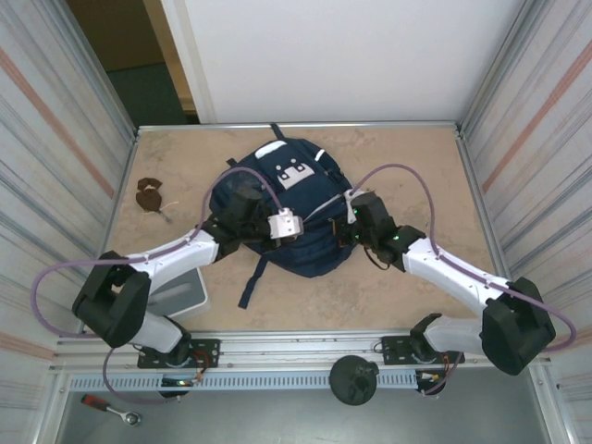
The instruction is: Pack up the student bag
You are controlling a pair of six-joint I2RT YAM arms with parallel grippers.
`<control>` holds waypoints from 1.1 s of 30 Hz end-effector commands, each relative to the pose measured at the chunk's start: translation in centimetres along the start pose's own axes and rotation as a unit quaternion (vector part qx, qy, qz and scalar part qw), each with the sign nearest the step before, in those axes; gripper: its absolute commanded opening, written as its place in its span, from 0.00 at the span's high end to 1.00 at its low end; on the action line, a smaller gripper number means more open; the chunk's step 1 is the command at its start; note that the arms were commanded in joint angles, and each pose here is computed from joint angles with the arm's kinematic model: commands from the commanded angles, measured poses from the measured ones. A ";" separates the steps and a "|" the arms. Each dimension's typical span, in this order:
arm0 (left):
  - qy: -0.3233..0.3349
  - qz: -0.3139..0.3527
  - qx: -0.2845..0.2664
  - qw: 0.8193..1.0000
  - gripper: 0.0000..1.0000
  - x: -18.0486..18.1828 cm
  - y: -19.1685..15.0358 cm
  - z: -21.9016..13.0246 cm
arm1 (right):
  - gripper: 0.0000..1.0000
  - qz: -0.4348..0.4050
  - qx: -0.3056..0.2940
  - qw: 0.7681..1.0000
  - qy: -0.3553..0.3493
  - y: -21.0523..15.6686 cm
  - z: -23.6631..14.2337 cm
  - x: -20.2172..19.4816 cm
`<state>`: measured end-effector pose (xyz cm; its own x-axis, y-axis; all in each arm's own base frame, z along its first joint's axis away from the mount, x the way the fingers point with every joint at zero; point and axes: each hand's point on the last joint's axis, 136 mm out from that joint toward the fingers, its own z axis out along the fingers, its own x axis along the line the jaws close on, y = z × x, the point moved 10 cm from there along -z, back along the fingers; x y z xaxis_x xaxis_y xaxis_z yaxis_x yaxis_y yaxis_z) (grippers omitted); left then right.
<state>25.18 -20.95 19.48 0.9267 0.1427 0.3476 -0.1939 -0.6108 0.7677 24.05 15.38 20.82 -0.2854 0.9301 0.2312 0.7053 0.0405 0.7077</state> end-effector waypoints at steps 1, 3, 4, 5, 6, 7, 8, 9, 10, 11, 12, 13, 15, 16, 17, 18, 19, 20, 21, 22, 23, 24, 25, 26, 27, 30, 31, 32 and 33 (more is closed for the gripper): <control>-0.022 0.013 -0.051 0.998 1.00 0.2 -0.9 -2.5 | 1.00 0.051 0.005 0.993 -0.108 0.0 0.1 -4.6; -0.025 0.015 -0.065 0.997 0.99 0.2 -1.5 -3.3 | 1.00 0.063 0.002 0.993 -0.101 0.6 0.9 -5.5; -0.020 0.011 -0.066 0.998 0.99 0.3 -2.0 -3.6 | 1.00 0.067 0.003 0.994 -0.091 1.0 1.4 -5.7; -0.014 0.005 -0.063 0.998 0.98 0.5 -2.4 -3.9 | 1.00 0.066 0.001 0.995 -0.074 1.3 1.9 -5.6; -0.007 -0.003 -0.055 0.998 0.97 0.8 -2.9 -4.1 | 1.00 0.058 -0.006 0.997 -0.050 1.6 2.3 -5.2; -0.002 -0.013 -0.042 0.999 0.95 1.1 -3.4 -4.1 | 1.00 0.050 -0.011 0.998 -0.029 1.7 2.6 -4.7; 0.001 -0.021 -0.031 0.999 0.94 1.3 -3.7 -4.1 | 1.00 0.044 -0.014 0.999 -0.014 1.8 2.7 -4.3; 0.004 -0.028 -0.020 0.999 0.83 1.5 -3.8 -4.1 | 1.00 0.037 -0.016 0.999 -0.002 1.8 2.8 -3.8; 0.007 -0.037 -0.019 0.999 0.75 1.7 -3.6 -4.1 | 1.00 0.031 -0.018 0.999 0.008 1.7 2.9 -3.4; 0.008 -0.050 -0.023 0.998 0.66 1.8 -3.4 -4.2 | 1.00 0.027 -0.019 0.999 0.018 1.6 2.8 -3.1; 0.009 -0.060 -0.028 0.998 0.56 1.9 -3.0 -4.3 | 1.00 0.025 -0.020 0.999 0.026 1.4 2.8 -2.9; 0.016 -0.061 -0.028 0.998 0.50 1.8 -2.4 -4.3 | 1.00 0.024 -0.021 0.999 0.031 1.2 2.6 -2.7; 0.030 -0.046 -0.017 0.998 0.41 1.4 -1.3 -4.1 | 1.00 0.021 -0.021 0.999 0.034 0.8 2.4 -2.5; 0.044 -0.032 -0.004 0.999 0.39 1.2 -0.7 -3.7 | 1.00 0.021 -0.021 0.999 0.036 0.6 2.3 -2.4; 0.055 -0.021 0.010 0.998 0.37 1.0 -0.1 -3.3 | 1.00 0.021 -0.020 0.999 0.037 0.5 2.2 -2.3; 0.062 -0.009 0.023 0.998 0.35 1.0 0.5 -2.8 | 1.00 0.020 -0.021 0.999 0.038 0.3 2.0 -2.2; 0.068 -0.002 0.038 0.997 0.35 1.1 1.0 -2.1 | 1.00 0.020 -0.023 0.999 0.037 0.3 1.9 -2.2; 0.068 0.001 0.047 0.997 0.35 1.1 1.5 -1.5 | 1.00 0.019 -0.024 0.999 0.037 0.2 1.8 -2.2; 0.066 0.005 0.058 0.996 0.35 1.2 2.0 -0.7 | 1.00 0.020 -0.027 0.999 0.037 0.2 1.6 -2.1; 0.061 0.009 0.067 0.996 0.35 1.1 2.4 0.2 | 1.00 0.020 -0.028 0.999 0.036 0.3 1.5 -2.2; 0.054 0.017 0.075 0.996 0.35 1.0 2.8 1.0 | 1.00 0.020 -0.030 0.999 0.037 0.3 1.4 -2.1; 0.051 0.024 0.079 0.995 0.35 0.9 3.1 1.8 | 1.00 0.021 -0.031 0.999 0.037 0.4 1.4 -2.1; 0.044 0.030 0.087 0.995 0.35 0.9 3.3 2.7 | 1.00 0.021 -0.032 0.999 0.036 0.4 1.4 -2.1; 0.039 0.035 0.088 0.995 0.34 0.9 3.6 3.2 | 1.00 0.021 -0.032 0.999 0.036 0.4 1.4 -2.0; 0.032 0.038 0.093 0.994 0.35 0.9 3.7 4.0 | 1.00 0.020 -0.033 0.999 0.035 0.4 1.3 -2.0; 0.019 0.046 0.112 0.992 0.36 0.9 3.6 5.6 | 1.00 0.021 -0.033 0.999 0.031 0.3 1.3 -2.1; 0.017 0.049 0.118 0.992 0.37 1.0 3.6 5.9 | 1.00 0.021 -0.034 0.999 0.031 0.4 1.3 -2.1; 0.018 0.051 0.126 0.991 0.41 1.1 3.5 6.2 | 1.00 0.021 -0.034 0.999 0.029 0.3 1.3 -2.1; 0.021 0.052 0.133 0.990 0.47 1.3 3.4 6.3 | 1.00 0.019 -0.035 0.999 0.024 0.3 1.3 -2.2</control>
<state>27.18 -27.68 18.79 0.9043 0.1025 0.4144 -0.1933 -0.7671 0.6117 26.14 14.07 19.40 -0.2922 0.9021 0.3177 0.6918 -0.0300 0.7214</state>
